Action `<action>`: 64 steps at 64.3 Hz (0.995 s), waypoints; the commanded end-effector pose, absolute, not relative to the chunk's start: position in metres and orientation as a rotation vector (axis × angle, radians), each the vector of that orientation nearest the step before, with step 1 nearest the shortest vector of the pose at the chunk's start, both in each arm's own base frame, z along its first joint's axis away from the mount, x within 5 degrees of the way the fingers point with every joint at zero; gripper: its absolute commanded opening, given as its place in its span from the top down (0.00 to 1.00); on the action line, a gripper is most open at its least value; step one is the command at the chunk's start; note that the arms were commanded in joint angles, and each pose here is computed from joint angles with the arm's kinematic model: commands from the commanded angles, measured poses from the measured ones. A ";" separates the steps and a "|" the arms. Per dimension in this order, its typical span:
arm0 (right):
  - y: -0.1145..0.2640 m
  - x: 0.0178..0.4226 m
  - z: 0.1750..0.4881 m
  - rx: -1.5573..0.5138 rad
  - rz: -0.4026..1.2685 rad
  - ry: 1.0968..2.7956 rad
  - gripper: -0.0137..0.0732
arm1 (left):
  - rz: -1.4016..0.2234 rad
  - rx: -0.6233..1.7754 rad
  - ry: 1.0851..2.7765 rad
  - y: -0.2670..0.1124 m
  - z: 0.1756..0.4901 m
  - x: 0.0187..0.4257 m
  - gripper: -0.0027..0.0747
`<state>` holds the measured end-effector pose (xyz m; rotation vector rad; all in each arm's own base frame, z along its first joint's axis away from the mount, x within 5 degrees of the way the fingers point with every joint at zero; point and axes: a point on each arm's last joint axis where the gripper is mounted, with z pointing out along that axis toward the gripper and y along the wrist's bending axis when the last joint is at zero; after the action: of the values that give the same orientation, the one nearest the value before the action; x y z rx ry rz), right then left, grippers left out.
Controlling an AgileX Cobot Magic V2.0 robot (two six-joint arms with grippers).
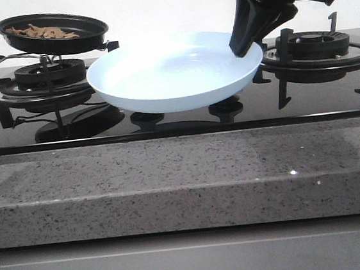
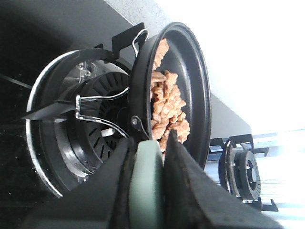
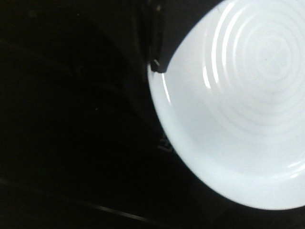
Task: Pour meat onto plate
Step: 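Grasp the green pan handle with the left gripper and lift the pan, then carry the pan with the left gripper over the held plate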
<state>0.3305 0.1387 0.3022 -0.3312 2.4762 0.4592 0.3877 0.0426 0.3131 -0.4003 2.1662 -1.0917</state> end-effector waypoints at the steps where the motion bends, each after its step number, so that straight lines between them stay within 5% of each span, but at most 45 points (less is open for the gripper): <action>1: 0.136 0.328 0.326 -0.335 0.453 2.373 0.98 | -1.063 -0.342 2.089 0.042 0.340 0.381 0.99; 34: 0.136 0.328 0.326 -0.335 0.453 2.373 0.98 | -1.214 -0.230 1.813 0.036 0.398 0.344 0.99; 64: 0.136 0.328 0.326 -0.334 0.454 2.373 0.98 | -1.152 -0.111 1.820 0.008 0.391 0.279 0.99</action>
<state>0.3304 0.1387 0.3021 -0.3323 2.4779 0.4586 0.2978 0.0209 0.3636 -0.1630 1.9487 -1.0919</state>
